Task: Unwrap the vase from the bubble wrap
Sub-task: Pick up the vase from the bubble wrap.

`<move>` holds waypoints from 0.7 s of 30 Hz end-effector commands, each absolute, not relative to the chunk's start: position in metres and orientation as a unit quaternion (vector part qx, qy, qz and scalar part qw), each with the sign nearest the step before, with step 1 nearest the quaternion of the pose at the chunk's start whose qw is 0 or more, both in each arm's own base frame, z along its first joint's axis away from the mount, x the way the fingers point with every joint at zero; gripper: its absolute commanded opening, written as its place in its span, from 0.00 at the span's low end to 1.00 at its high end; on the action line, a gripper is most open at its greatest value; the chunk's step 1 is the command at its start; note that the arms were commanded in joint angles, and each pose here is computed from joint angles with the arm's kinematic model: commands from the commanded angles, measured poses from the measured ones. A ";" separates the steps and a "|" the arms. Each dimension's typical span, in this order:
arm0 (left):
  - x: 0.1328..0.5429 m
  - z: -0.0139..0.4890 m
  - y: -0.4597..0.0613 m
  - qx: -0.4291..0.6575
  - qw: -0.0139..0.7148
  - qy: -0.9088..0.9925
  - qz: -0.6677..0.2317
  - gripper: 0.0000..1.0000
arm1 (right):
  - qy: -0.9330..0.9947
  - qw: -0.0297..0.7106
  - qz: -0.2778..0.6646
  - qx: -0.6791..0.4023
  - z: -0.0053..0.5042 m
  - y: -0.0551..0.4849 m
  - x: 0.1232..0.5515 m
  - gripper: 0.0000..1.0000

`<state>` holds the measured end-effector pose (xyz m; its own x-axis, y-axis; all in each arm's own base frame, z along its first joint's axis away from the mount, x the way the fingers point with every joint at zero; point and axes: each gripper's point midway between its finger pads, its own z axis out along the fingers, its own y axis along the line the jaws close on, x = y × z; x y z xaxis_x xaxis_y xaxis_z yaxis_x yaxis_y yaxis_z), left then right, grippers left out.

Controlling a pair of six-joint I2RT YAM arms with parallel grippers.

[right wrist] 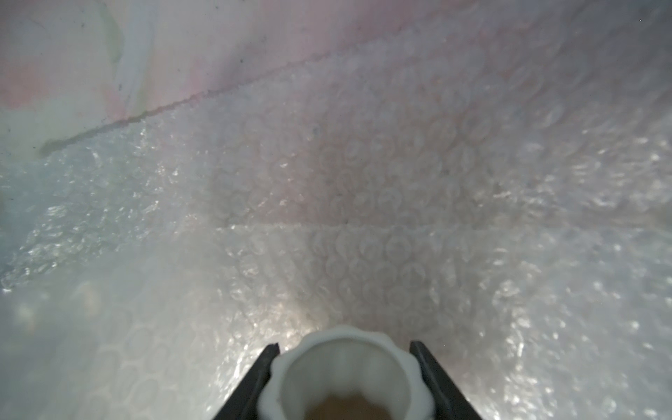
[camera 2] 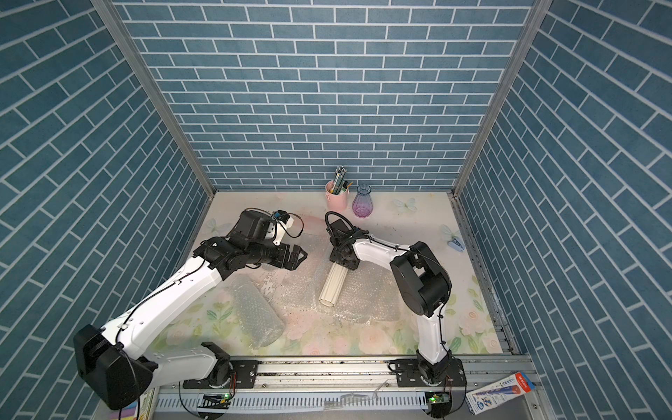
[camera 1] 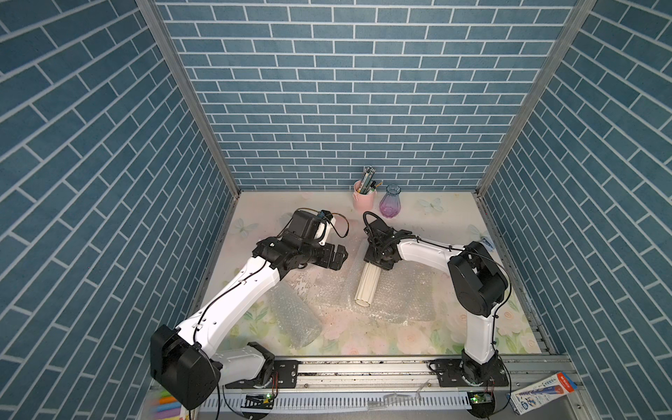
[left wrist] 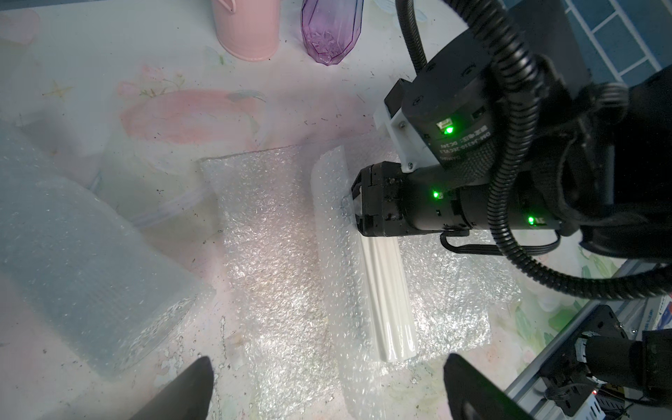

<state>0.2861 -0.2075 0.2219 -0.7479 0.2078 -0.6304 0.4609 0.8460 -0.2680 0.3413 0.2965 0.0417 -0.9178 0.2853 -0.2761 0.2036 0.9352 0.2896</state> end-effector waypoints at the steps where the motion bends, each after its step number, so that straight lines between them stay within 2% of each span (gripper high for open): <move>1: 0.288 0.214 -0.206 0.180 0.296 0.916 -0.203 0.99 | 0.968 0.197 0.116 0.105 0.071 0.293 0.343 0.31; 21: 0.288 0.211 -0.206 0.180 0.288 0.919 -0.200 1.00 | 0.936 0.342 0.074 0.027 0.155 0.297 0.316 0.31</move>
<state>0.2876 -0.2083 0.2158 -0.7578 0.2138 -0.6164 0.4566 0.8487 -0.2669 0.3146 0.3078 0.1287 -0.8235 0.1197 -0.5546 0.0081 0.9799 0.1995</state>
